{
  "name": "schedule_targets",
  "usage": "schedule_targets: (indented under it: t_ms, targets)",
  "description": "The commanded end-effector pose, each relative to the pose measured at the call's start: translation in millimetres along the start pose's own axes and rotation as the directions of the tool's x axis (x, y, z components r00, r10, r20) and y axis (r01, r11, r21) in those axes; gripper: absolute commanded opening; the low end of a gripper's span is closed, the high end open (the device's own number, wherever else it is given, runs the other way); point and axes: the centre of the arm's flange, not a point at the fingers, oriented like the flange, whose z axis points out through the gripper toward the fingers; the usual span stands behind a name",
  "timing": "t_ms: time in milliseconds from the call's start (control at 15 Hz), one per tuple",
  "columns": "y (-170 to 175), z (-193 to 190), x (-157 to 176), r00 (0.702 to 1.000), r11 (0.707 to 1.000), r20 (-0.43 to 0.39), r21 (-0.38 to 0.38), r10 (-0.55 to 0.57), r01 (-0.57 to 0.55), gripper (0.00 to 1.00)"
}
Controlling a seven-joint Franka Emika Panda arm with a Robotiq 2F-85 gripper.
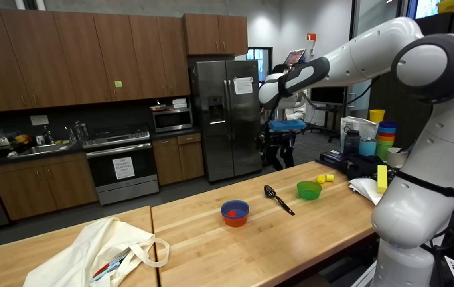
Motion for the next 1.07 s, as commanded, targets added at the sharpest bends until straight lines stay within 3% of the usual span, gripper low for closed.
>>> schedule_targets:
  t_ms: [0, 1000]
  targets:
    - [-7, 21, 22, 0.998, 0.999, 0.047, -0.04, 0.036, -0.034, 1.0]
    - [-5, 77, 62, 0.984, 0.992, 0.154, -0.105, 0.092, -0.076, 1.0]
